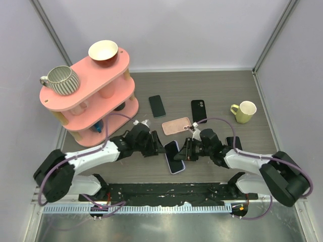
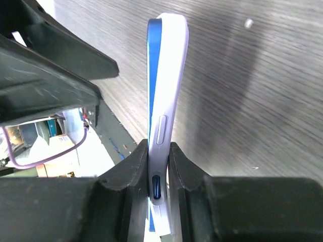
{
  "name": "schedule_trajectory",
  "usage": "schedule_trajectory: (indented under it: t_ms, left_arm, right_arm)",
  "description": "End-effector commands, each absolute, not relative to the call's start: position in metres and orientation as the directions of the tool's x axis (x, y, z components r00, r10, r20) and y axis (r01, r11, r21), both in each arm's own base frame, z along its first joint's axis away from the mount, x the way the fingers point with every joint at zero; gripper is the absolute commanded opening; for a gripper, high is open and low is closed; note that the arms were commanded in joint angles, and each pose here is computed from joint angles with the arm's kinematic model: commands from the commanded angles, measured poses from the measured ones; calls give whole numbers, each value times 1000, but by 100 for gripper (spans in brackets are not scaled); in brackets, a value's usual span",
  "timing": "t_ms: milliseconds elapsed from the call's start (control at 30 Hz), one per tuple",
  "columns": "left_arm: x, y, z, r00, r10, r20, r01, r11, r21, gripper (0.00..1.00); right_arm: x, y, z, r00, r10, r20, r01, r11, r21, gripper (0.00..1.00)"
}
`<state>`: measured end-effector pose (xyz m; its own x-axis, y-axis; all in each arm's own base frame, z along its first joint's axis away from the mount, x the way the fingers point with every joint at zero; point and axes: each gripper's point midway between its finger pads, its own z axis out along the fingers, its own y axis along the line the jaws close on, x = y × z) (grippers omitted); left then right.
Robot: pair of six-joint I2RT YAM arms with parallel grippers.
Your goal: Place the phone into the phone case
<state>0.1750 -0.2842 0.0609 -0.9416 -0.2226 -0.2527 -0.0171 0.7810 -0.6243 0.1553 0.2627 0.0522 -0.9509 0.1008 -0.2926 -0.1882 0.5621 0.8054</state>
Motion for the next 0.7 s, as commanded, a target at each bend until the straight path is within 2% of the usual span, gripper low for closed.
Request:
schedule_trajectory:
  t_ms: [0, 167, 233, 367, 467, 633, 667]
  left_arm:
    - [192, -281, 127, -887, -235, -396, 106, 732, -673, 57]
    - [187, -280, 166, -848, -216, -483, 240, 656, -715, 69]
    - [180, -282, 182, -836, -211, -506, 297, 601, -742, 71]
    - [173, -288, 201, -814, -233, -532, 372, 495, -785, 72]
    - [165, -299, 216, -821, -248, -514, 406, 380, -831, 71]
    - [161, -312, 229, -851, -273, -449, 386, 255, -887, 67]
    - [161, -315, 229, -855, -263, -447, 391, 241, -888, 63]
  right_arm:
    - [170, 276, 119, -882, 132, -452, -355, 445, 822, 1]
    - [169, 273, 170, -821, 221, -527, -438, 350, 828, 1]
    - [165, 272, 185, -813, 248, -528, -452, 304, 839, 1]
    - [156, 270, 225, -765, 296, -572, -535, 202, 820, 1]
    - [147, 271, 240, -765, 293, -573, -562, 129, 817, 1]
    - [134, 272, 246, -785, 283, -551, -566, 34, 824, 1]
    - [134, 272, 250, -783, 294, -548, -570, 12, 821, 1]
